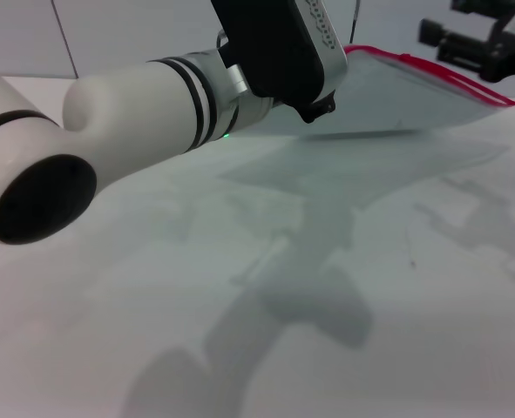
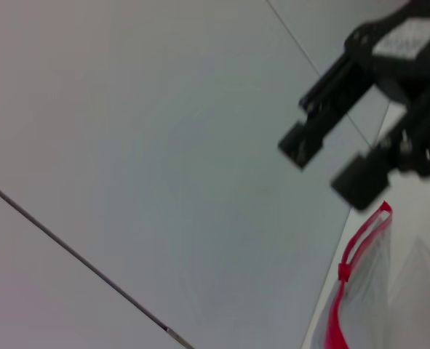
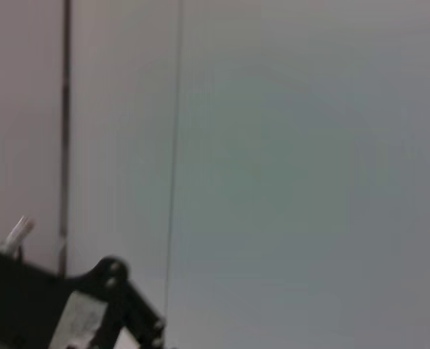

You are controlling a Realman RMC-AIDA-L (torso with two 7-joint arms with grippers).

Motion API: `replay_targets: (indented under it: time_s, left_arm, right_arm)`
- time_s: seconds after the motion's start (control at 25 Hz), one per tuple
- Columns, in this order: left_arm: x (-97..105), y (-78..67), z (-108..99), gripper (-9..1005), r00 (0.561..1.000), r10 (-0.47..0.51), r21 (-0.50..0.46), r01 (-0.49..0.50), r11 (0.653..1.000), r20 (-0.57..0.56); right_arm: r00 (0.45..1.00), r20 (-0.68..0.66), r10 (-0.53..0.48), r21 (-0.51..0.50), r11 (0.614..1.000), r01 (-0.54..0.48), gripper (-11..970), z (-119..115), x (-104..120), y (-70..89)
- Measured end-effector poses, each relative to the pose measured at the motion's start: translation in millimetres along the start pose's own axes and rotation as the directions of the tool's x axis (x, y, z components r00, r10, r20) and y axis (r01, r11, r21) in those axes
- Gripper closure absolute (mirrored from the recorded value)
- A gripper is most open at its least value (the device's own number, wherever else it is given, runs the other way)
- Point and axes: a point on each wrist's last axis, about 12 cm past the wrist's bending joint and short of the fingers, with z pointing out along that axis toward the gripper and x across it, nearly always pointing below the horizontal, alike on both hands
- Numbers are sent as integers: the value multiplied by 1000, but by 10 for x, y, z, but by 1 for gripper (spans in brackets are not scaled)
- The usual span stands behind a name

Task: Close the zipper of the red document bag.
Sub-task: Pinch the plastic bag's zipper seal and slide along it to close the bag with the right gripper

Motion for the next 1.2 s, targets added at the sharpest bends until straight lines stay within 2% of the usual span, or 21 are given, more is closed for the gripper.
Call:
replay_targets:
  time_s: [0.28,0.56,1.2]
  left_arm:
    - [-26,-17,4,942,1000,7,0,-7,1000,14]
    - [-35,-17,5,943,1000,9,1,-9,1000,17]
    - [-47,-18,-5,942,1000,9,-1,-9,1000,22]
  right_arm:
    - [995,-79,-60,-29,998,58,313,192,-3,14]
    - [991,-115,-68,-25,998,66,315,282,61,32]
    - [989,-130,-72,-36,997,68,320,330,127,48]
